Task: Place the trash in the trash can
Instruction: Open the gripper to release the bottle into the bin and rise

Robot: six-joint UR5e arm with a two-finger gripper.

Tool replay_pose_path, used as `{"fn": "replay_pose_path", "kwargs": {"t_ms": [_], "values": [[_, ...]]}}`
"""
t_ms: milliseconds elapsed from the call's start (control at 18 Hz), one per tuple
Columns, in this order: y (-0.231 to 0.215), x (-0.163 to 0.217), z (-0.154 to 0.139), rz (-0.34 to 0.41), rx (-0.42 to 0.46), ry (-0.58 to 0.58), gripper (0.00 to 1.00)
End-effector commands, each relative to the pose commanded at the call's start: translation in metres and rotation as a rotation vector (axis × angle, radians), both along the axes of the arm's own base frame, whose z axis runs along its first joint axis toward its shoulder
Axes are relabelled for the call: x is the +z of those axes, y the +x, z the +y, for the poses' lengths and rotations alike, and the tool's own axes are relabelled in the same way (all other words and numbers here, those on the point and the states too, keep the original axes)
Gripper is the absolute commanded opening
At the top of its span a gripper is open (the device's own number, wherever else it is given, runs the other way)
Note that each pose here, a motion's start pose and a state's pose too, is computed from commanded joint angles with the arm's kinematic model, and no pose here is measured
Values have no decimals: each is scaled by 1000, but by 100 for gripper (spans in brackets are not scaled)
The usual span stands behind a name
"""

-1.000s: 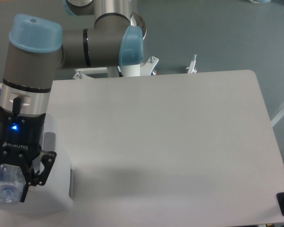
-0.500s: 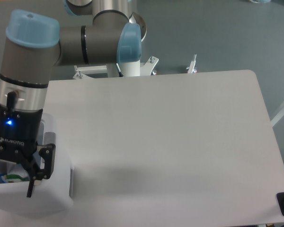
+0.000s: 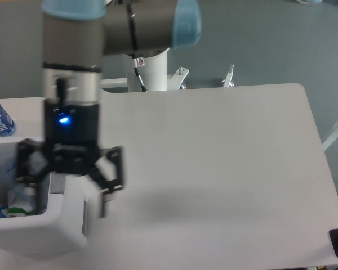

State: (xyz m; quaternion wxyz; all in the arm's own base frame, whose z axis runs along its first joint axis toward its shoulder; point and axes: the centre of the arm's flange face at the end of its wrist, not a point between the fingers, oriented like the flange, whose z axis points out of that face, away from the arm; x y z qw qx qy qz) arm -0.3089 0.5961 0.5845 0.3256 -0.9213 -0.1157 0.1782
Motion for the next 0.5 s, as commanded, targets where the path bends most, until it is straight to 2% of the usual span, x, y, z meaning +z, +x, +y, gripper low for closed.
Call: {"fn": "replay_pose_path", "kwargs": {"t_ms": [222, 333, 500], "values": [[-15, -20, -53, 106, -112, -298, 100], [-26, -21, -84, 149, -147, -367, 100], [-44, -16, -117, 138, -121, -391, 100]]}}
